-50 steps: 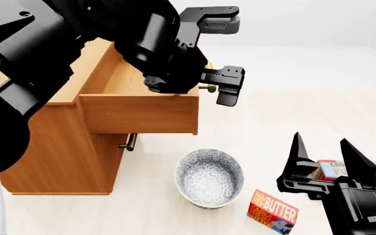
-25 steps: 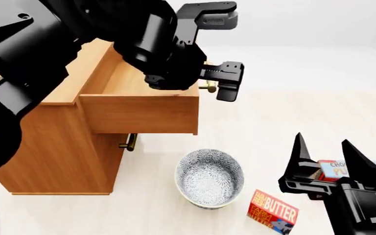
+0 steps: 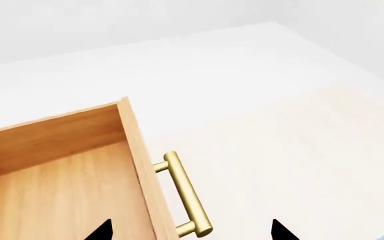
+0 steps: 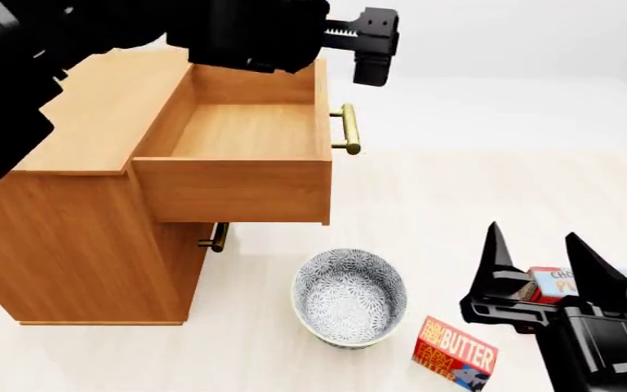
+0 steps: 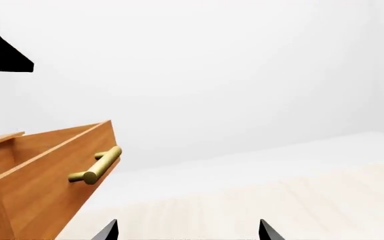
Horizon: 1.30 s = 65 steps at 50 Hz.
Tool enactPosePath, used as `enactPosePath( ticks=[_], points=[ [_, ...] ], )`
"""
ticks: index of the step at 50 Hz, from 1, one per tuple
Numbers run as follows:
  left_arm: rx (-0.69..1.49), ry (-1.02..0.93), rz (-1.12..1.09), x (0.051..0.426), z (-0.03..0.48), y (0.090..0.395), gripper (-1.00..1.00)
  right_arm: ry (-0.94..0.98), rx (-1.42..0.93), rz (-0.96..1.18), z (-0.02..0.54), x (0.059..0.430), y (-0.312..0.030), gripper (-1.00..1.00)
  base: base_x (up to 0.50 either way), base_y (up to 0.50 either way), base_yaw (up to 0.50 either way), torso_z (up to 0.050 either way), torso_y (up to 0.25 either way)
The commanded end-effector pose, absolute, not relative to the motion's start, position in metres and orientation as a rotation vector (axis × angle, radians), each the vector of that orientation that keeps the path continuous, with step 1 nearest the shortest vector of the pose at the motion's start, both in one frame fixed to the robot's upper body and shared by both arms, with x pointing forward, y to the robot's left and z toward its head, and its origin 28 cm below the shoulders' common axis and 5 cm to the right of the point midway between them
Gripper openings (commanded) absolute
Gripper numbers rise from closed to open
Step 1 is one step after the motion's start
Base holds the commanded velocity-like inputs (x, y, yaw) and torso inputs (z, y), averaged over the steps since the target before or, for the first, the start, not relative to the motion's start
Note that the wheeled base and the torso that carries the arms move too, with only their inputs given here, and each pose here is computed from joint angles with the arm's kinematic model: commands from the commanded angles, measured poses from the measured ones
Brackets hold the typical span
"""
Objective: Put the butter at the back in the top drawer of the cabinet and close it.
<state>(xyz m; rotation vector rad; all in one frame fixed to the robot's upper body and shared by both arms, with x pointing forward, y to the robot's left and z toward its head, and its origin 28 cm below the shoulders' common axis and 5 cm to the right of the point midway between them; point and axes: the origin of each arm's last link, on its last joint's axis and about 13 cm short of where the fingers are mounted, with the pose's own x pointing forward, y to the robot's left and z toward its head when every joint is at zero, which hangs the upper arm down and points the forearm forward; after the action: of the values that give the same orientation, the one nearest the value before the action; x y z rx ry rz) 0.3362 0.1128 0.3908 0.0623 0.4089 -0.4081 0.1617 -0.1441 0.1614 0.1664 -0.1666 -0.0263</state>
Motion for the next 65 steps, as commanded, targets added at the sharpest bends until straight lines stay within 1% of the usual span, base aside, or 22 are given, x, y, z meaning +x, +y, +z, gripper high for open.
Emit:
enactPosePath(
  ticks=[1, 6, 11, 20, 25, 33, 40, 50, 52, 58, 65],
  points=[
    [-0.009, 0.175, -0.467, 0.283, 0.394, 0.145, 1.00, -0.156, 0.160, -0.014, 0.164, 0.160, -0.140, 1.00, 0.00, 0.00, 0.00, 0.000, 0.000],
    [0.001, 0.108, -0.518, 0.242, 0.374, 0.158, 1.00, -0.151, 0.145, -0.010, 0.164, 0.159, -0.137, 1.00, 0.00, 0.00, 0.00, 0.000, 0.000],
    [0.025, 0.050, -0.529, 0.210, 0.352, 0.172, 1.00, -0.149, 0.129, -0.014, 0.166, 0.158, -0.134, 1.00, 0.00, 0.00, 0.00, 0.000, 0.000],
    [0.038, -0.045, -0.533, 0.168, 0.311, 0.200, 1.00, -0.143, 0.091, -0.031, 0.167, 0.157, -0.127, 1.00, 0.00, 0.00, 0.00, 0.000, 0.000],
    [0.046, -0.077, -0.515, 0.157, 0.285, 0.211, 1.00, -0.143, 0.080, -0.051, 0.169, 0.155, -0.125, 1.00, 0.00, 0.00, 0.00, 0.000, 0.000],
    [0.041, -0.095, -0.481, 0.152, 0.251, 0.219, 1.00, -0.152, 0.059, -0.064, 0.168, 0.148, -0.124, 1.00, 0.00, 0.00, 0.00, 0.000, 0.000],
    [0.046, -0.101, -0.475, 0.137, 0.239, 0.226, 1.00, -0.135, -0.040, -0.068, 0.174, 0.150, -0.132, 1.00, 0.00, 0.00, 0.00, 0.000, 0.000],
    [0.036, -0.094, -0.484, 0.125, 0.229, 0.234, 1.00, 0.089, -0.142, 0.124, 0.204, 0.161, -0.156, 1.00, 0.00, 0.00, 0.00, 0.000, 0.000],
    [0.033, -0.095, -0.486, 0.124, 0.228, 0.234, 1.00, 0.141, -0.170, 0.179, 0.212, 0.162, -0.159, 1.00, 0.00, 0.00, 0.00, 0.000, 0.000],
    [0.027, -0.094, -0.494, 0.122, 0.226, 0.236, 1.00, 0.278, -0.296, 0.240, 0.226, 0.169, -0.163, 1.00, 0.00, 0.00, 0.00, 0.000, 0.000],
    [0.021, -0.095, -0.494, 0.120, 0.225, 0.239, 1.00, 0.490, -0.409, 0.337, 0.235, 0.183, -0.169, 1.00, 0.00, 0.00, 0.00, 0.000, 0.000]
  ],
)
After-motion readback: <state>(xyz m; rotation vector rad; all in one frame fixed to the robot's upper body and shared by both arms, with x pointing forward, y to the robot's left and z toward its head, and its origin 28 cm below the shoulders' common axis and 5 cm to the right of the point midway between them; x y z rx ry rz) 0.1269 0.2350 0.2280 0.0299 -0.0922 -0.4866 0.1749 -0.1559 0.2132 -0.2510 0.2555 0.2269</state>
